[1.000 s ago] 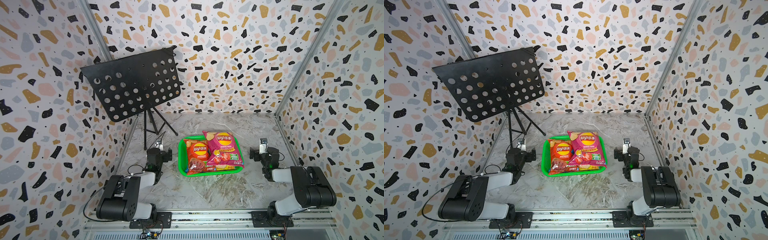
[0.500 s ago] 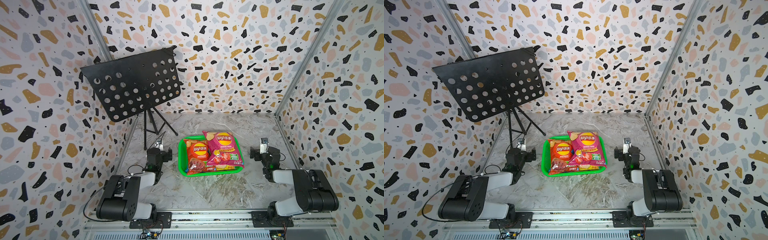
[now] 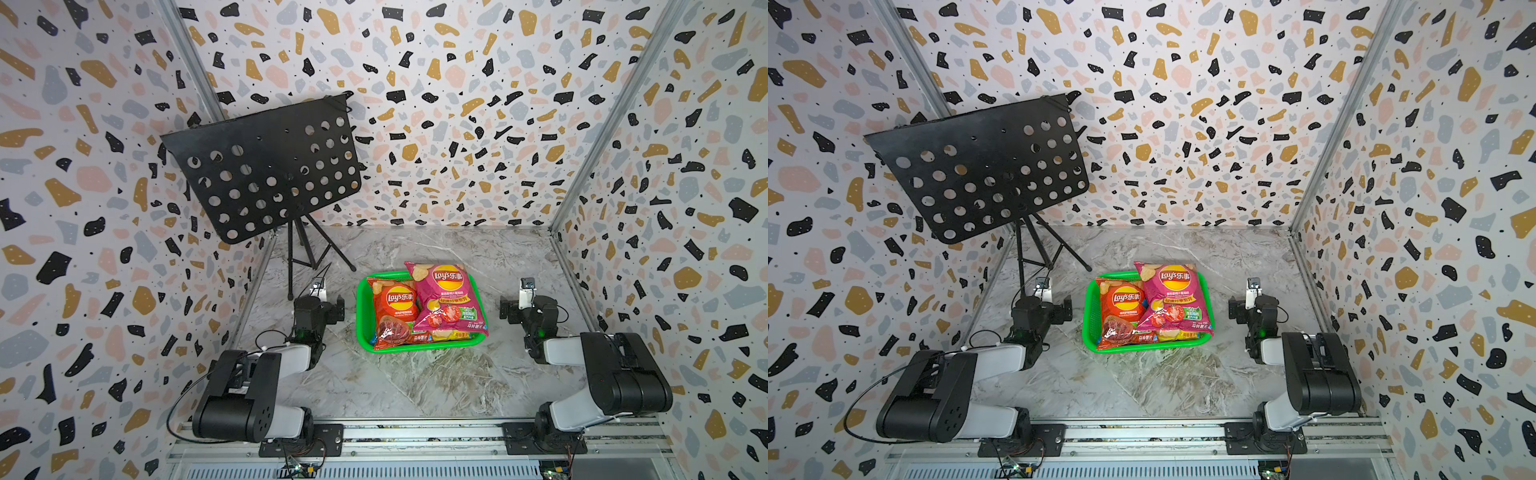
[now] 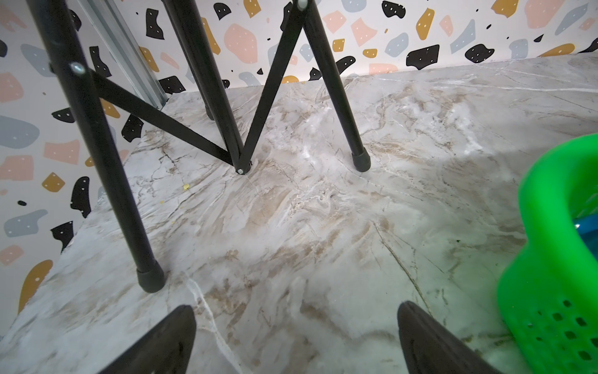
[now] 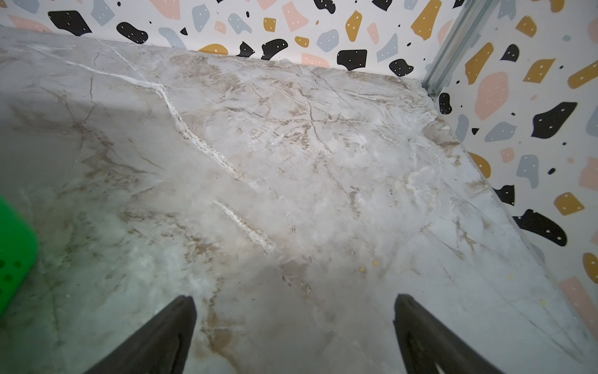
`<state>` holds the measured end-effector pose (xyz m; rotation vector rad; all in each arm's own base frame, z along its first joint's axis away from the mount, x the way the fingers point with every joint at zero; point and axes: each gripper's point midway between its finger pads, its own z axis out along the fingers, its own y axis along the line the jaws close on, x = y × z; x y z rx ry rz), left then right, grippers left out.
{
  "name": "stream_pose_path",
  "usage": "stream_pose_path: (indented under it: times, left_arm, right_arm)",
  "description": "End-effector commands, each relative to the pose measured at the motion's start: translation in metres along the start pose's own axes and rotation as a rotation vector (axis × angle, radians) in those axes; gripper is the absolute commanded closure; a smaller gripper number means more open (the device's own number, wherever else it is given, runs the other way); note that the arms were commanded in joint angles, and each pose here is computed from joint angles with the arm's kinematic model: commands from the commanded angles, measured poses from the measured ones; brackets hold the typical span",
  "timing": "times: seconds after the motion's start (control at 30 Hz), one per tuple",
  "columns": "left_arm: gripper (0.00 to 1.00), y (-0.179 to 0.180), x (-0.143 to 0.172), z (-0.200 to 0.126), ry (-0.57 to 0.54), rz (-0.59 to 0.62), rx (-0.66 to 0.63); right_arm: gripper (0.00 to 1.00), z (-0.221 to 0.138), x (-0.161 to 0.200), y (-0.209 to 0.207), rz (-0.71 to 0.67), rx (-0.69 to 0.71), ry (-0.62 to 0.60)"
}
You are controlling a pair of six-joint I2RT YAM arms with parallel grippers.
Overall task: Put the potato chips into the basket
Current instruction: Reset both arms
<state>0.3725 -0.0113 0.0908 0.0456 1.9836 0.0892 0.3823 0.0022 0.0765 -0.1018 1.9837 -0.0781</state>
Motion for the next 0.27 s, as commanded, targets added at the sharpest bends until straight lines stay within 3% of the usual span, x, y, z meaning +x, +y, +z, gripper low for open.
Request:
stream_pose_path:
  times: [0.0,0.23]
  left_arm:
    - [0.0,-0.0013,-0.0044,0.0004,-0.032,0.008,0.013]
    - [0.0,-0.0048,-0.0047,-0.0005,-0.033,0.014,0.034]
  right_arm:
    - [0.0,0.0004,-0.0073,-0.0007,0.01,0.004,-0.016]
    - [0.0,0.0006,-0.008,-0.0004,0.01,0.002,-0.021]
